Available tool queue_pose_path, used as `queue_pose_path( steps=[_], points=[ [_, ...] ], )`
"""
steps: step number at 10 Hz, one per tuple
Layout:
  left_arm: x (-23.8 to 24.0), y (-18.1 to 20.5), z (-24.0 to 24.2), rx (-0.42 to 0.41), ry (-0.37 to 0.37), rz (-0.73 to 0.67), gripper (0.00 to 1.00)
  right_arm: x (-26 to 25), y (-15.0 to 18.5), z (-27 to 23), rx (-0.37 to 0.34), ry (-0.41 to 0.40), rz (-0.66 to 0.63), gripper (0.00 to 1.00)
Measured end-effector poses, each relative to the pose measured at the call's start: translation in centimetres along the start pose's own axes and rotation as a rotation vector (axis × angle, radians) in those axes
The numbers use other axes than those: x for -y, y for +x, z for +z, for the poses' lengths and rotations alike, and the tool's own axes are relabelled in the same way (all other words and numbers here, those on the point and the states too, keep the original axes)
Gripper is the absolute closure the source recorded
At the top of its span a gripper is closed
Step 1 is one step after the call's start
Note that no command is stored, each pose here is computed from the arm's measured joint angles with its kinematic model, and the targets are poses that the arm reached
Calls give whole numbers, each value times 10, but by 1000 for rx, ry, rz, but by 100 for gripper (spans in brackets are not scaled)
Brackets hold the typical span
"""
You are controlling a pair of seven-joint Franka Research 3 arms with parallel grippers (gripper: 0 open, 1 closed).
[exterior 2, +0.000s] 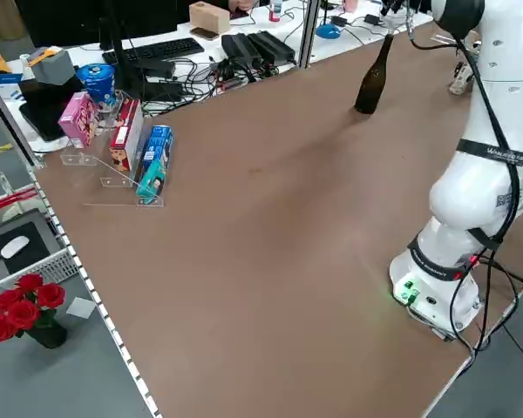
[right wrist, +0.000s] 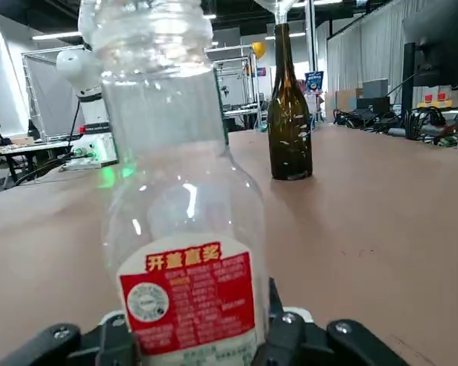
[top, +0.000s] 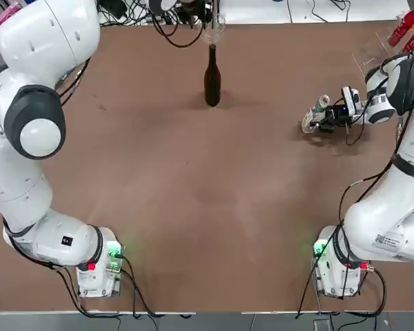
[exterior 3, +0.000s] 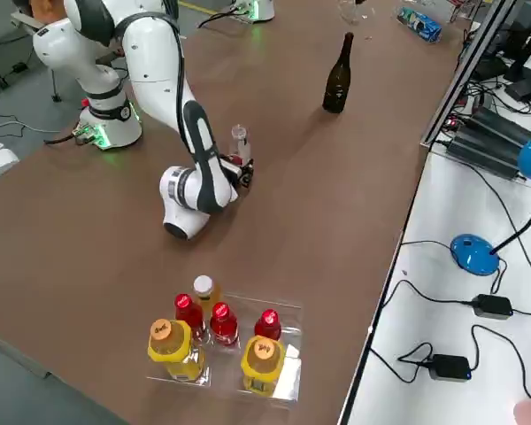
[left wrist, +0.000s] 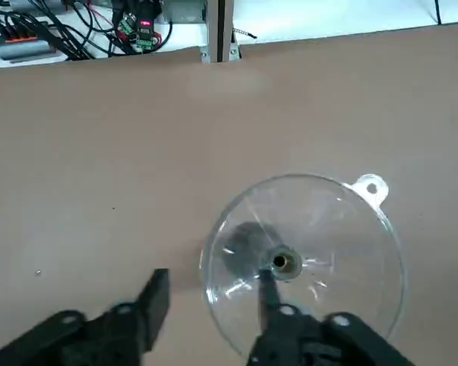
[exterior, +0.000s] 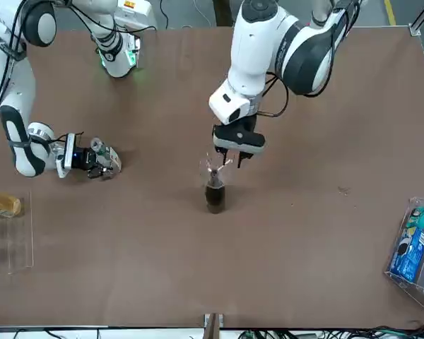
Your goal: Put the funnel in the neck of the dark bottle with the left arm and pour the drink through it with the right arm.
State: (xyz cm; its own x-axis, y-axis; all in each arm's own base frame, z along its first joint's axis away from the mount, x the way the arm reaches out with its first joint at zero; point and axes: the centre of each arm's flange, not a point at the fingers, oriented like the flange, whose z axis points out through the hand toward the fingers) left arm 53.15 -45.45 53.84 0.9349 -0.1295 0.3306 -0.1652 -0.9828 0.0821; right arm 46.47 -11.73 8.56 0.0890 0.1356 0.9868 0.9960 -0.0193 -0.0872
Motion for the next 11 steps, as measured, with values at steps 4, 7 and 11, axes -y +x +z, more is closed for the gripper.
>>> queue_pose_path(
  steps=[4, 7, 11],
  points=[
    [43, 29, -14, 112, -156, -222, 0, 0, 0, 0, 0, 0, -1, 54],
    [113, 59, -7, 161, -225, -300, 0, 0, 0, 0, 0, -1, 0, 56],
    [193, 63, 11, 360, -344, -326, 0, 0, 0, -1, 1, -3, 15, 59]
  ],
)
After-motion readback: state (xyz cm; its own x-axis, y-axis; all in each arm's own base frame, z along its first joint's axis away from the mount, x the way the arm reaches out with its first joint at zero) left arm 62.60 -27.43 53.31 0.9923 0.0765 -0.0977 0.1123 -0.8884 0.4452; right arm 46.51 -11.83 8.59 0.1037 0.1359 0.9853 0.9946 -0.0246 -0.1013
